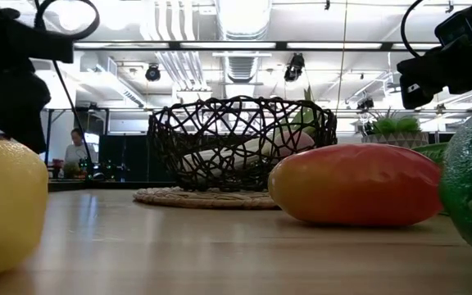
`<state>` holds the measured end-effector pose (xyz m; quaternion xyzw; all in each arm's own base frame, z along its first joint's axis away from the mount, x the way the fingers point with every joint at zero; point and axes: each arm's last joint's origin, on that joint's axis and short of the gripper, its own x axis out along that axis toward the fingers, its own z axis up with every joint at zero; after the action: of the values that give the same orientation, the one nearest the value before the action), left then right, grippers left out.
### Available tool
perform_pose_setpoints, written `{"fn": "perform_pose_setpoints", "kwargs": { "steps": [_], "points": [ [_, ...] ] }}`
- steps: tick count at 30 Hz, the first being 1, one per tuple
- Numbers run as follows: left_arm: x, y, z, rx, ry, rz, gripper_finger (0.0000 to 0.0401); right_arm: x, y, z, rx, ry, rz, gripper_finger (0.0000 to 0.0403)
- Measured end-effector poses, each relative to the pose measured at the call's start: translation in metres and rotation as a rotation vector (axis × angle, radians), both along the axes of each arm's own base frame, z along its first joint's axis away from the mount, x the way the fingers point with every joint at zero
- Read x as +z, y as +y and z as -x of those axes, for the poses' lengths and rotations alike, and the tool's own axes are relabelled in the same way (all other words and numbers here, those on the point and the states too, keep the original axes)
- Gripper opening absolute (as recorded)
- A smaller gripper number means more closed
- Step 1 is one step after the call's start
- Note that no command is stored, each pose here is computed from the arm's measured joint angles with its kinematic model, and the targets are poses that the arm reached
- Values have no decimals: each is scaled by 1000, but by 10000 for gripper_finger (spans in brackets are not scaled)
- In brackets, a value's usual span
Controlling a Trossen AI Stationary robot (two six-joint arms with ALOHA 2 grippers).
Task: Build produce basket
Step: Put the red apple into the black mesh basket
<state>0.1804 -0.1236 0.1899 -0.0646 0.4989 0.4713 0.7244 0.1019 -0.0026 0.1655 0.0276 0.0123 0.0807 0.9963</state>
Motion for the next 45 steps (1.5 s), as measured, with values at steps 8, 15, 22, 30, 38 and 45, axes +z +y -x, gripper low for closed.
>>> {"fn": "perform_pose_setpoints", "kwargs": {
  "steps": [8, 15, 22, 30, 38, 45],
  "points": [
    [9, -2, 3, 136, 42, 76, 374, 0, 0, 0, 0, 0, 0, 9],
    [24, -32, 3, -60, 103, 243, 374, 0, 0, 0, 0, 0, 0, 9],
    [35, -57, -1, -165, 283, 430, 374, 0, 0, 0, 0, 0, 0, 9],
    [49, -53, 7, 32, 259, 424, 365, 0, 0, 0, 0, 0, 0, 9],
    [45, -49, 15, 52, 169, 504, 297, 0, 0, 0, 0, 0, 0, 9],
    [21, -65, 10, -24, 252, 430, 264, 0, 0, 0, 0, 0, 0, 9]
  ]
}}
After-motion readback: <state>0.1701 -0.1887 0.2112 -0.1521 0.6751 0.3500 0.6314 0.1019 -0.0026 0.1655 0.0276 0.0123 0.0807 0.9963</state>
